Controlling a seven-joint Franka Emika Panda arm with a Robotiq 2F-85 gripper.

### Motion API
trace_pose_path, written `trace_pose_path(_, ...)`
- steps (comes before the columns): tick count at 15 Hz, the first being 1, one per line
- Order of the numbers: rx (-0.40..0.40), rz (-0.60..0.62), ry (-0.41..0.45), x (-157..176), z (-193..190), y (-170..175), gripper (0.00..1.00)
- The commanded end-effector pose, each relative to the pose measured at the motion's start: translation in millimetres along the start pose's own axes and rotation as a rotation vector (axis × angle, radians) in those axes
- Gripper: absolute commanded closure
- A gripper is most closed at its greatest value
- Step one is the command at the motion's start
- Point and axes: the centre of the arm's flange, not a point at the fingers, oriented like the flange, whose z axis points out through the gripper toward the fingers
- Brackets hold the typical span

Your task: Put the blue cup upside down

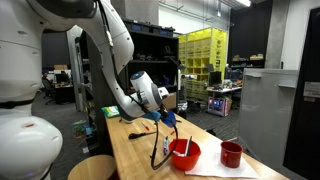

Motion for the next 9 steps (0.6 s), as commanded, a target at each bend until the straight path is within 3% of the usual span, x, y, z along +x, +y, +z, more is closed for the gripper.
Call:
trace_pose_path(1, 0.114, 0.038, 0.127, -43, 4, -25, 0.99)
trace_pose_path(3, 0.206, 0.075, 0.122, -51, 1, -35, 0.99)
trace_pose_path(5, 0.247, 0.093, 0.083, -56, -6, -62, 0.99)
trace_pose_path(9, 0.262, 0.119, 0.04, -74, -18, -95, 0.99)
